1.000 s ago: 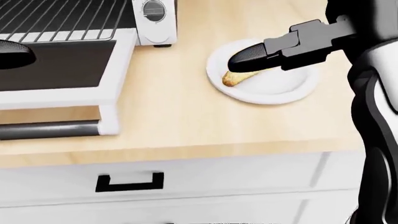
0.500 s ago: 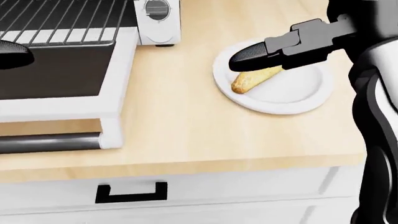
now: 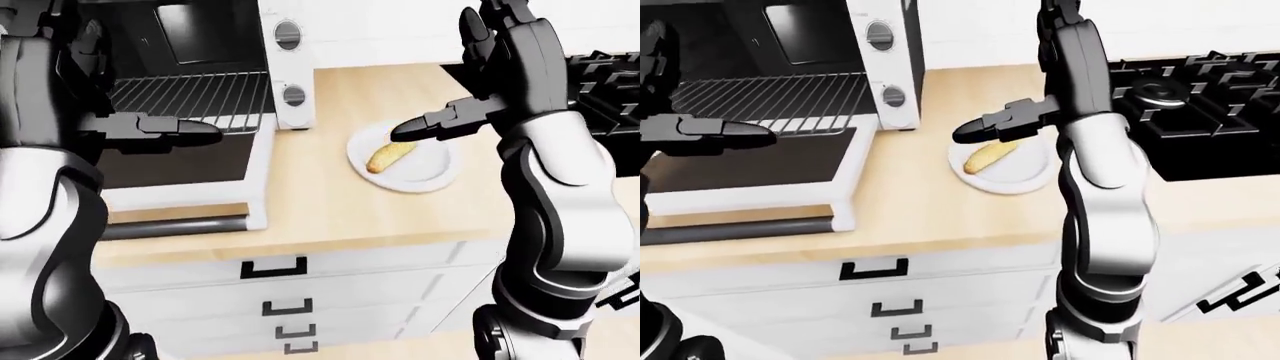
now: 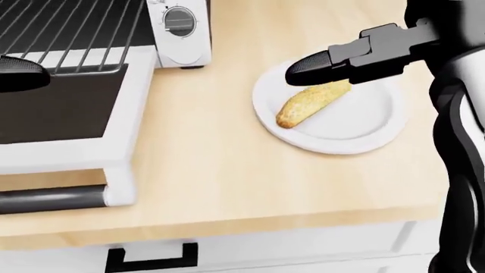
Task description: Place the baguette on the rack of the toaster oven.
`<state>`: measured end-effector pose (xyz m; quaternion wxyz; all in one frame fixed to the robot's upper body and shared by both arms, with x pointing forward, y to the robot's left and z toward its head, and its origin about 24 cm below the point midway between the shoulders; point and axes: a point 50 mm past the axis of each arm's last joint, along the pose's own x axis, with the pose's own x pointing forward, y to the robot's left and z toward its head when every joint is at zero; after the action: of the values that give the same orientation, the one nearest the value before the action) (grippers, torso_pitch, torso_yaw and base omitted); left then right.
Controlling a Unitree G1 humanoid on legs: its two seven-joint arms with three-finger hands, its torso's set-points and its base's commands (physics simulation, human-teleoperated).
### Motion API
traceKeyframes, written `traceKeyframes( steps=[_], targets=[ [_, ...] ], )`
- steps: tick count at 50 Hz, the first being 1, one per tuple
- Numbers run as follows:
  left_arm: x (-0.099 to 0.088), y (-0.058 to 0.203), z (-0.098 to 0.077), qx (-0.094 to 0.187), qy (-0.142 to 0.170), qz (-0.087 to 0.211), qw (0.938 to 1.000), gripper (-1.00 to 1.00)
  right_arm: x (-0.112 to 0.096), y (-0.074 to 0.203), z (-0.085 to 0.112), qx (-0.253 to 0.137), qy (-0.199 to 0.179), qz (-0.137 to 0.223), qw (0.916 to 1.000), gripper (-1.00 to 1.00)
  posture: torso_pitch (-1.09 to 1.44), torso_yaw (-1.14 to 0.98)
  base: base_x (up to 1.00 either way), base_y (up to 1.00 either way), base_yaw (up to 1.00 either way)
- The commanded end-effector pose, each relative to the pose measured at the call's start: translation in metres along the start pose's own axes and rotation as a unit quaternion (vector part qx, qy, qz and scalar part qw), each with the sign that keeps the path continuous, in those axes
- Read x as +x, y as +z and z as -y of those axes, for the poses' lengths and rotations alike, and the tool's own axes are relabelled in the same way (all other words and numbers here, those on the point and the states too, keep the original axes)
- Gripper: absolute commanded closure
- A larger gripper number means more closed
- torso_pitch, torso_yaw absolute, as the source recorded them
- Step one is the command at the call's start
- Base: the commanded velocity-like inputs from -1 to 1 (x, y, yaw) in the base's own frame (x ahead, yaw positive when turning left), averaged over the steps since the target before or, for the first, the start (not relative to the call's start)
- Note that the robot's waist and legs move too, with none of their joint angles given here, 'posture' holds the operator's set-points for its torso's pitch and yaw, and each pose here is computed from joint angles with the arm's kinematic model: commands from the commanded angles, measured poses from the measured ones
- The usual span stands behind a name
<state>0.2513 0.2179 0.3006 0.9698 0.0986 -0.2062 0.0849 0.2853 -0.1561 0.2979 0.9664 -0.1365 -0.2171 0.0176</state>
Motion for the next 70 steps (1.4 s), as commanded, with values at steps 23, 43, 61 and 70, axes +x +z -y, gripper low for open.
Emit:
traceKeyframes(
  steps=[23, 43, 61, 70],
  targets=[
    [-0.003, 0.012, -0.007, 0.009, 0.019, 0.036, 0.9991, -1.0, -0.001, 0.015, -0.001, -0.001, -0.005, 0.044, 0.999, -1.0, 0.0, 0.0, 0.0, 0.06, 0.0],
    [-0.007, 0.014, -0.01, 0.012, 0.021, 0.038, 0.999, -1.0, -0.002, 0.017, -0.002, 0.002, -0.001, 0.051, 0.9987, -1.0, 0.0, 0.0, 0.0, 0.24, 0.0],
    [-0.007, 0.017, -0.009, 0.012, 0.021, 0.04, 0.9989, -1.0, -0.001, 0.014, 0.006, -0.013, -0.004, 0.028, 0.9995, -1.0, 0.0, 0.0, 0.0, 0.0, 0.0],
    [-0.014, 0.023, -0.014, 0.017, 0.025, 0.042, 0.9987, -1.0, 0.026, 0.026, 0.015, -0.209, 0.088, -0.003, 0.974, -1.0, 0.0, 0.0, 0.0, 0.0, 0.0]
  ],
)
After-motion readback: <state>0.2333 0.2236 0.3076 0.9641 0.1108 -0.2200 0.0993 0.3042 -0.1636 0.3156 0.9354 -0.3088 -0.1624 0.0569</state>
